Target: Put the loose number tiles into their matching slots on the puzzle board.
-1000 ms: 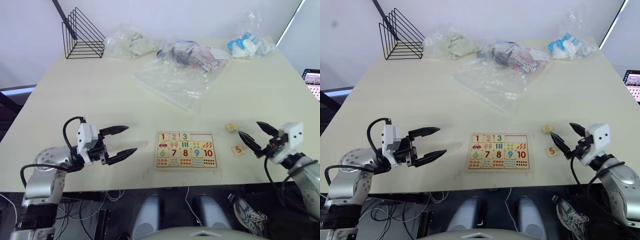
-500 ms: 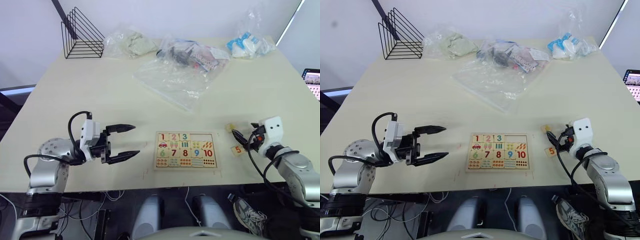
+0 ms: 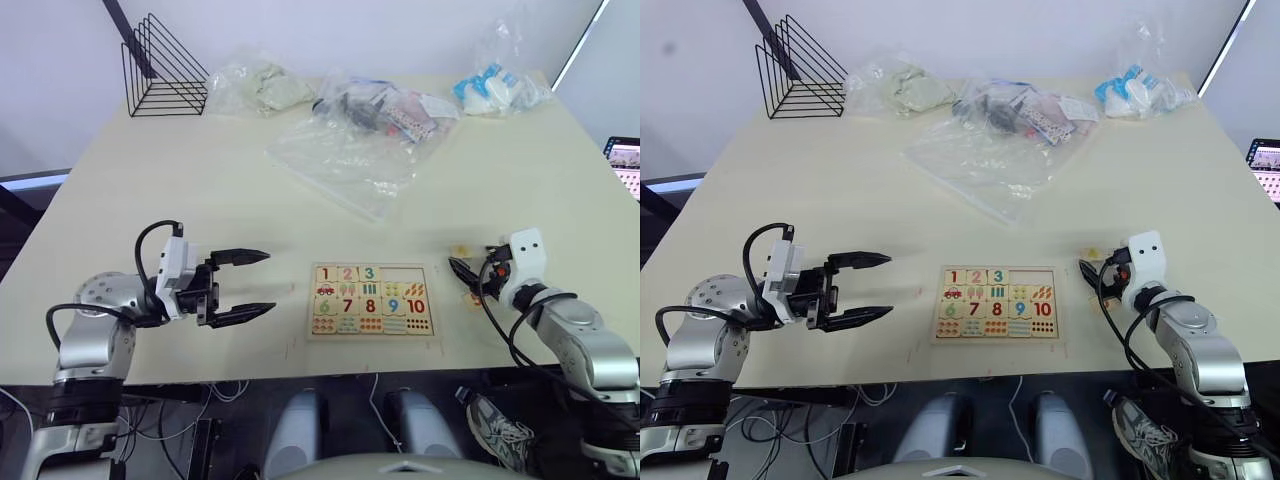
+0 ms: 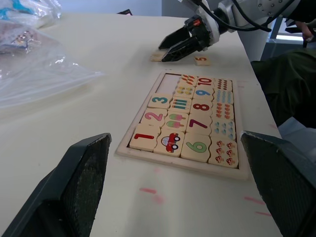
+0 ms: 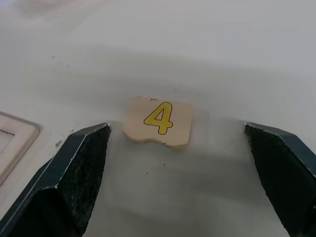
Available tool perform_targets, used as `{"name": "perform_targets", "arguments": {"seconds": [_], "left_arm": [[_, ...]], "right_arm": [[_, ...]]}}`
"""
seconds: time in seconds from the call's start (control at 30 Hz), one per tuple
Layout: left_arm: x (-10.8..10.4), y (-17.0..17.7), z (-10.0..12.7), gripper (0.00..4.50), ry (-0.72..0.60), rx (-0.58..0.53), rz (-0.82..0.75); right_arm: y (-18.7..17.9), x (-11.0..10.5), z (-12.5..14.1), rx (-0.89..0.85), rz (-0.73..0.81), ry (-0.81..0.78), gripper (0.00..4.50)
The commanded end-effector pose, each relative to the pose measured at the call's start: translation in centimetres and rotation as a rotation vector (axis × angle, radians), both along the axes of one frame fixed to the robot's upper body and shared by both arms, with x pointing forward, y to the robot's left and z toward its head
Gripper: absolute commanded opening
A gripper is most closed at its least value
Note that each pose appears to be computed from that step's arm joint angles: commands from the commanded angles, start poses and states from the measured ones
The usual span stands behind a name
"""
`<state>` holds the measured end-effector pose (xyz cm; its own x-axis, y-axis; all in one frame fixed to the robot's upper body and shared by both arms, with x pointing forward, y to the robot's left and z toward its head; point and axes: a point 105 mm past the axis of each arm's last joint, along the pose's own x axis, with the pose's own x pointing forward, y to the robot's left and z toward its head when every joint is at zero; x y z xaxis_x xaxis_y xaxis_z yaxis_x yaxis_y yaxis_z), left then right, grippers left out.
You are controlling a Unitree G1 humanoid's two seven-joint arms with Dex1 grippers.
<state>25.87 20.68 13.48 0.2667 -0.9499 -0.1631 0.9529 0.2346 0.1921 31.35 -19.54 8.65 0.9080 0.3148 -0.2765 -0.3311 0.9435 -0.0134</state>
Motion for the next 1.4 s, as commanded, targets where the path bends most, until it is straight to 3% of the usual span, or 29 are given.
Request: {"name": "perform_targets", "arguments": {"seconds": [0.03,0.33,0.43,0.57,0.63,1.0,1.4], "left_arm": [[-0.1,0.0,1.0,4.43,-0.037,-0.006,-0.018],[-0.3,0.0,1.0,4.43,-0.039,-0.008,-0.028],[-0.4,0.0,1.0,4.5,-0.039,-0.007,-0.033],[-0.3,0.1,0.9,4.5,-0.039,0.002,-0.034],[-0.3,0.0,0.9,4.5,-0.04,0.003,-0.036],[-0.2,0.0,0.8,4.5,-0.038,0.005,-0.061],[-0.3,0.2,0.7,4.5,-0.041,0.008,-0.074]], "right_arm": [[0.4,0.4,1.3,-0.003,-0.021,-0.045,4.5],[0.7,0.7,0.7,-0.008,-0.082,-0.021,4.5],[0.9,0.6,0.7,0.005,-0.104,-0.013,3.75],[1.2,0.4,0.7,0.015,-0.136,-0.009,1.88],[0.9,0.3,0.7,0.002,-0.168,-0.015,1.49],[0.7,-2.4,1.5,0.039,-0.324,0.015,1.49],[1.3,-3.4,0.2,0.061,-0.33,0.103,1.49]]}}
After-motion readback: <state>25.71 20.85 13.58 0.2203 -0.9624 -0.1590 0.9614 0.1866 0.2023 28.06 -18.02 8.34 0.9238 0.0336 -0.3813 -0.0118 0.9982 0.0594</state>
